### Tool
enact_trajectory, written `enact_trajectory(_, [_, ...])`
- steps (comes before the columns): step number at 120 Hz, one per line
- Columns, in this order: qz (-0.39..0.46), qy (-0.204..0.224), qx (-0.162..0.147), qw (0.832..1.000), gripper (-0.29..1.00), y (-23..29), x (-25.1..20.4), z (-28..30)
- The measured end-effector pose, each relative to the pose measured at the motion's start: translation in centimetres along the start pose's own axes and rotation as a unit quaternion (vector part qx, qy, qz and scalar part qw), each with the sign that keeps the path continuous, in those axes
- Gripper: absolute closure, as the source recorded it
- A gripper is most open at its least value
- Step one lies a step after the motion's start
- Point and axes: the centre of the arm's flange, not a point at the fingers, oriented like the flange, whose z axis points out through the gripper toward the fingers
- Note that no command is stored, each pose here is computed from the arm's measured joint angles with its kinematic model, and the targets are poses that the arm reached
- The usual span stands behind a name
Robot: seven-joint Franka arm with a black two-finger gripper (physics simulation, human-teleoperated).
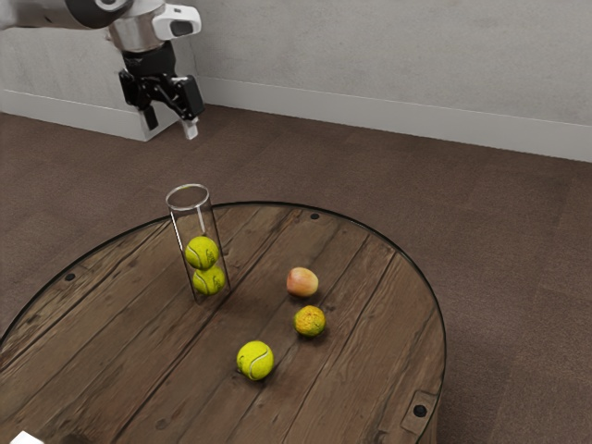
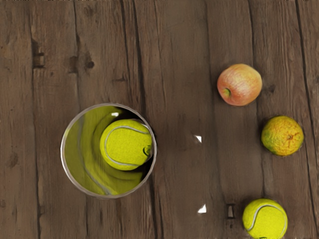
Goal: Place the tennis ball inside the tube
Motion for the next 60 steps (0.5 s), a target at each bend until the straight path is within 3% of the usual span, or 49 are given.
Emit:
enact_trajectory(26, [0.011, -0.017, -0.005, 1.0, 0.0, 0.4, -0.4, 1.4])
enact_trajectory(43, [0.037, -0.068, -0.036, 0.996, 0.0, 4.3, -4.4, 5.3])
enact_trajectory(60, [0.068, -0.09, -0.037, 0.993, 0.0, 8.1, -7.7, 11.0])
